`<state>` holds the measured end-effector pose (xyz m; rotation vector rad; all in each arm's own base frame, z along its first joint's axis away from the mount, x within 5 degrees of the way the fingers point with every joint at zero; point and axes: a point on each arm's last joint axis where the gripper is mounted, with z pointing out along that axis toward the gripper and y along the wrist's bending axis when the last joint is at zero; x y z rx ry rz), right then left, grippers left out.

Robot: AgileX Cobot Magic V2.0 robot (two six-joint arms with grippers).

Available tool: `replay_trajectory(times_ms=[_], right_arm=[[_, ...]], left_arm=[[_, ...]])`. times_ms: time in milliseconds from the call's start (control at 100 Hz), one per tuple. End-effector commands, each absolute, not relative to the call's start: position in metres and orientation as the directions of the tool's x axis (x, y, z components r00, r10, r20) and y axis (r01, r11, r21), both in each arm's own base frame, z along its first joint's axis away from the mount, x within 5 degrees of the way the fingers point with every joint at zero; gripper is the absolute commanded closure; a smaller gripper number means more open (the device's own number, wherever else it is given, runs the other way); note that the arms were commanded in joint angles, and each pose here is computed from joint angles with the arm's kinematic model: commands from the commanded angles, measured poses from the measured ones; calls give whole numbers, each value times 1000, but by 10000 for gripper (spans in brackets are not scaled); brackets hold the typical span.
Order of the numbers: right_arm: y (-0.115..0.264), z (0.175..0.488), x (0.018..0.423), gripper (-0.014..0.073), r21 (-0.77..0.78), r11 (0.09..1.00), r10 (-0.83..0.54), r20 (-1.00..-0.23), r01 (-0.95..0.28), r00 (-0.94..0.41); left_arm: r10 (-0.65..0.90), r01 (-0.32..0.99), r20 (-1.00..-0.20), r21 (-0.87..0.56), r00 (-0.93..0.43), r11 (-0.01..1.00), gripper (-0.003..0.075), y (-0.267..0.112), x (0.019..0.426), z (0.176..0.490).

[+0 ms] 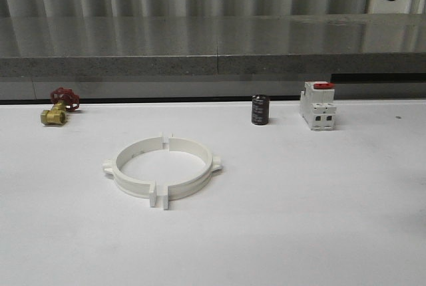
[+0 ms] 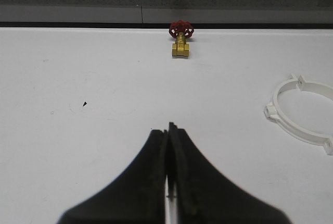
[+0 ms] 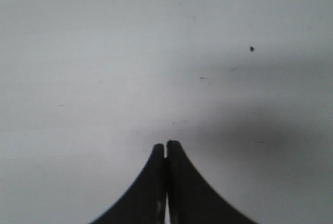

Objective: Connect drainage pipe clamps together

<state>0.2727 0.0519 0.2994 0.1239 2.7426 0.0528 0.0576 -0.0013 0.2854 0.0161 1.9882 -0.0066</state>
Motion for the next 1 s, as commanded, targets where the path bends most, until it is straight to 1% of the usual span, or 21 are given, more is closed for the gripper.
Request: replay_trajectory(times_ms=[0,110,230,520,690,840,990], right_arm=[[35,318,260,660,79,988,154,-470,133,-869],[20,319,244,660,96,977,214,-493,192,-843],[13,317,226,660,118,970,241,-538,211,-808],[7,319,177,660,146,978,210,-736,152,-644],[5,312,150,660,159,980,197,-816,117,-544],[4,306,132,660,147,987,159,-904,62,-398],[6,290,119,660,133,991,130,-949,8,-286]], left_arm=[[0,15,-948,-5,-320,1000,741,-2,60,299],[0,15,-948,-5,-320,1000,741,-2,60,299],[0,15,-948,-5,-320,1000,741,-2,60,299],[0,15,-948,-5,-320,1000,741,-2,60,299],[0,15,-948,-5,-320,1000,741,-2,60,299],[0,15,-948,-5,-320,1000,741,-2,60,299],[0,15,-948,-5,-320,1000,741,-2,60,299]])
